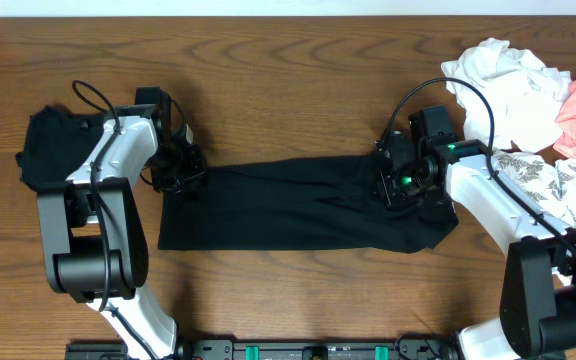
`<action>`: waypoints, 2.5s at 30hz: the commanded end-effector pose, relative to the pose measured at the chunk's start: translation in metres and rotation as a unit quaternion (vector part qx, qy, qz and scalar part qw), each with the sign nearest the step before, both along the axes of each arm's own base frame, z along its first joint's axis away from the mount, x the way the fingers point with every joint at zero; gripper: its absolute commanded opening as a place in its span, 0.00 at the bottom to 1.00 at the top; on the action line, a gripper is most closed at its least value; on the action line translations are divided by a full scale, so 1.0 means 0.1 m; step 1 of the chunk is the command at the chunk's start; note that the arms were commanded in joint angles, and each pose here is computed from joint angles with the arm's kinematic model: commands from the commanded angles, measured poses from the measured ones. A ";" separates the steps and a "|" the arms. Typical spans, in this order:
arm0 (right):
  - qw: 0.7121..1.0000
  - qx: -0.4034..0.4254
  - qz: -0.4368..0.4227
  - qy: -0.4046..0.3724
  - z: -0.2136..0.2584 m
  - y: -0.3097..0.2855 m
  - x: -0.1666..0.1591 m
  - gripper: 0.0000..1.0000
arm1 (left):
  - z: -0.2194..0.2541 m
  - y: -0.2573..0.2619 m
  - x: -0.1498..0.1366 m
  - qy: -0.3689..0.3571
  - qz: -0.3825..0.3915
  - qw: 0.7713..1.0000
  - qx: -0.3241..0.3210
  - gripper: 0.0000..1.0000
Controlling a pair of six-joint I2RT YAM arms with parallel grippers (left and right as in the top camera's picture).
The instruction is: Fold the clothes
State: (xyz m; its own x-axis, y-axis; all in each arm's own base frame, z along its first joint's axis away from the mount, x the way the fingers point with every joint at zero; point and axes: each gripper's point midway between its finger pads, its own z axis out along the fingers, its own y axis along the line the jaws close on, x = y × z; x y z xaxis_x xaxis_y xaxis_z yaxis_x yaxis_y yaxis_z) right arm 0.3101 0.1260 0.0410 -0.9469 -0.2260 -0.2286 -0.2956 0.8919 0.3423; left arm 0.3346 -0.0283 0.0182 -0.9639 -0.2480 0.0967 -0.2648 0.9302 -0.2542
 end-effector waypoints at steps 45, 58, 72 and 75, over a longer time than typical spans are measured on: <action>0.999 0.030 -0.013 0.042 0.00 0.07 -0.14 0.01 | 0.24 0.26 -0.05 -0.042 0.004 0.996 0.077 0.14; 0.999 0.029 -0.013 0.040 -0.01 0.06 -0.14 0.01 | 0.09 0.00 -0.23 -0.017 0.020 1.000 0.004 0.24; 0.999 0.023 -0.014 0.039 -0.01 0.05 -0.13 0.01 | 0.12 -0.11 -0.25 -0.011 0.019 0.999 -0.026 0.32; 0.999 0.023 -0.014 0.039 -0.01 0.05 -0.13 0.01 | 0.06 -0.01 -0.30 -0.005 0.018 1.000 0.005 0.33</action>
State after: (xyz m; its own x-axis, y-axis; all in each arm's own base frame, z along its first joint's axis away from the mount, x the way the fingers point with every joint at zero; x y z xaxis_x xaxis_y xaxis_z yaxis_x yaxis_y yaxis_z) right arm 0.2986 0.1319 0.0424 -0.9665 -0.1898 -0.1730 -0.2451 0.8828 0.4008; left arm 0.3109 -0.0397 0.0303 -0.9585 -0.2721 0.0844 -0.2848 0.9050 -0.3160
